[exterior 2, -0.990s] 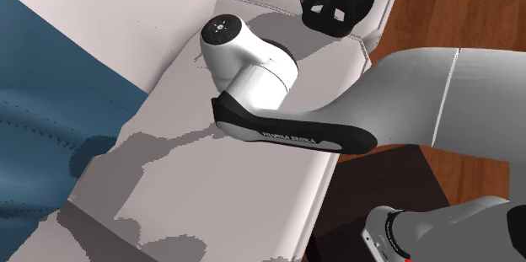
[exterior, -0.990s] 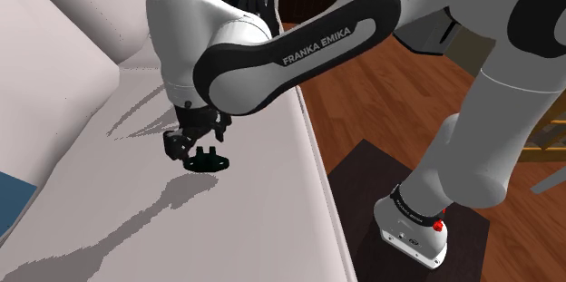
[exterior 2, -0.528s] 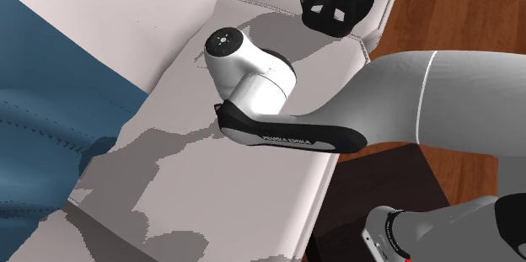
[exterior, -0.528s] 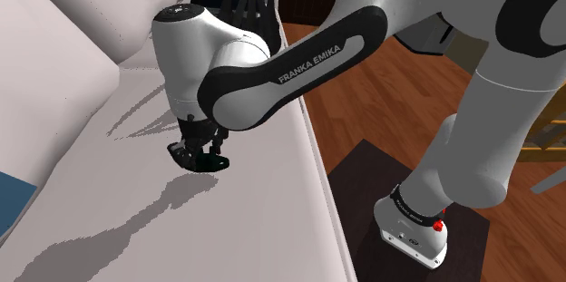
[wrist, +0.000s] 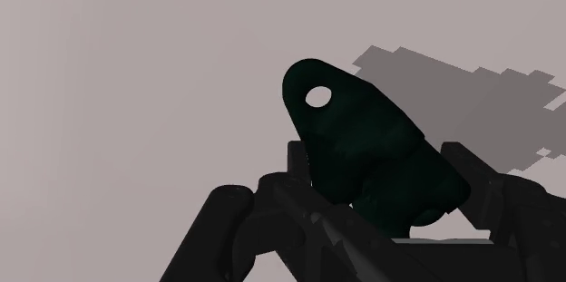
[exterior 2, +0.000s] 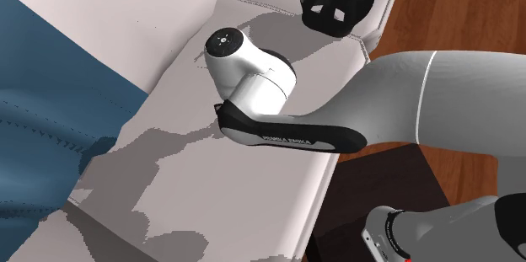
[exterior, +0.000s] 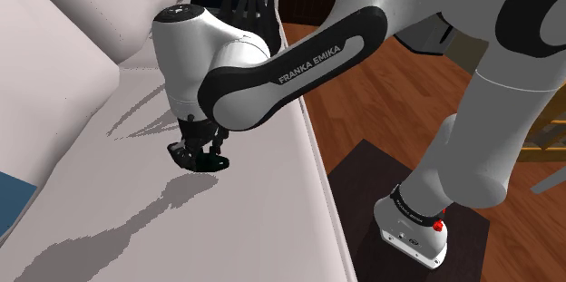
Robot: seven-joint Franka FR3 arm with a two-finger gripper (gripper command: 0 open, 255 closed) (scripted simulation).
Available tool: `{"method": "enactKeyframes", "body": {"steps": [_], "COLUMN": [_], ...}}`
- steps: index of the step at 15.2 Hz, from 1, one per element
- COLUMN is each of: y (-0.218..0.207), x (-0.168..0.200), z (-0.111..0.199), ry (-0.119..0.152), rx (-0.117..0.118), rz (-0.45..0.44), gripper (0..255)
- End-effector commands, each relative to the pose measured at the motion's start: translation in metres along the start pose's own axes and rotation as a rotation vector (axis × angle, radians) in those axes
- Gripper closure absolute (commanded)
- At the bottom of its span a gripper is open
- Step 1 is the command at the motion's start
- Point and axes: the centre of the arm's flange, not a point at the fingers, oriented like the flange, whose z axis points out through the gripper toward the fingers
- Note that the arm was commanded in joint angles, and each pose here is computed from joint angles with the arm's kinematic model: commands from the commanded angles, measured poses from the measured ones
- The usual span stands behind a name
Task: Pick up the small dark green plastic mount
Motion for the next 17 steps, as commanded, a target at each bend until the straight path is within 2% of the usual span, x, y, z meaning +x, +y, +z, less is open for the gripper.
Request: {"method": "enactKeyframes", "body": {"steps": [1,17], "y": [0.000,0.001], "x": [0.000,0.000], "z": [0.000,-0.080], "ry": [-0.001,-0.001], "rx": [0.000,0.000], "rz": [0.000,-0.001], "gripper": [255,255]}}
